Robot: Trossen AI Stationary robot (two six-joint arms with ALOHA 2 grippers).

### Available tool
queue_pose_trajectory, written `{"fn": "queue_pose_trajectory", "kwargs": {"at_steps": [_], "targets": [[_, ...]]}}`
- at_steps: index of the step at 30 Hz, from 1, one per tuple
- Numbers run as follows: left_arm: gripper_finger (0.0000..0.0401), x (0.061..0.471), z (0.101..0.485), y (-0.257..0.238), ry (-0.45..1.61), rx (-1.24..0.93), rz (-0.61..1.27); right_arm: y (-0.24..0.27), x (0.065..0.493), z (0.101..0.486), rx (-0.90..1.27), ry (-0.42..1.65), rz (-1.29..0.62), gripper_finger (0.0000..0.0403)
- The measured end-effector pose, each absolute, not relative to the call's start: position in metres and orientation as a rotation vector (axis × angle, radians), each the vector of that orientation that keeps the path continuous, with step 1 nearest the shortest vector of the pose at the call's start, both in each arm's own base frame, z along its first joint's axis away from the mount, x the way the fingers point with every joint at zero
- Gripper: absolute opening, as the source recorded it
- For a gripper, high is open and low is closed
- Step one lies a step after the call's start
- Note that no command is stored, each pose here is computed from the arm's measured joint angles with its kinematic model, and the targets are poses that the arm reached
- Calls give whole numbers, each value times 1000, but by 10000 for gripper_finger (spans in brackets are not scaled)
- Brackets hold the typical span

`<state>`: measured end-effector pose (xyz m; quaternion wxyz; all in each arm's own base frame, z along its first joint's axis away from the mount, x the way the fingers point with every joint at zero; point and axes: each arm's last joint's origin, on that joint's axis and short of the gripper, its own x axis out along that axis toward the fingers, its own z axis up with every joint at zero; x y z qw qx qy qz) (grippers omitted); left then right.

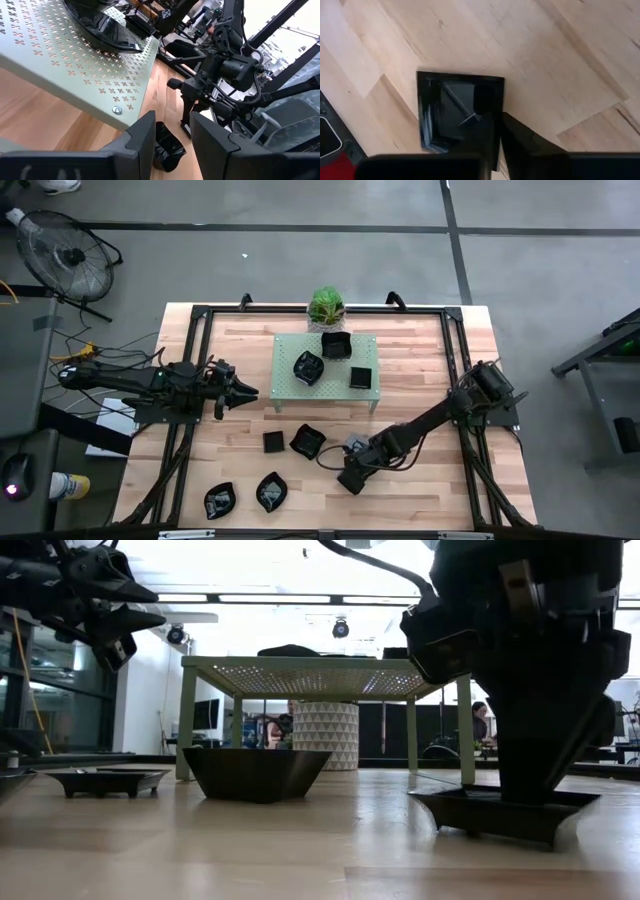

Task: Pick & Place Mini shaped plates
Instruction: Stack the black square plate on the other black square plate on the shelf

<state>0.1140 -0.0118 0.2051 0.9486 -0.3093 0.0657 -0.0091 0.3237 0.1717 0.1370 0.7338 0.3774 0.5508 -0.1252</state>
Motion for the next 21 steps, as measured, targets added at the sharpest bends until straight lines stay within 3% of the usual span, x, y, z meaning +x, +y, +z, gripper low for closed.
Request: {"fn": "queue_pose_trajectory", "kwargs": {"at_steps": [9, 21], "targets": [[120, 114, 205, -12, 134, -629, -18, 171, 321, 154, 865, 1183, -257, 3], [120, 114, 205, -12, 134, -630, -18, 145, 298, 237, 967, 877, -346, 1]]}}
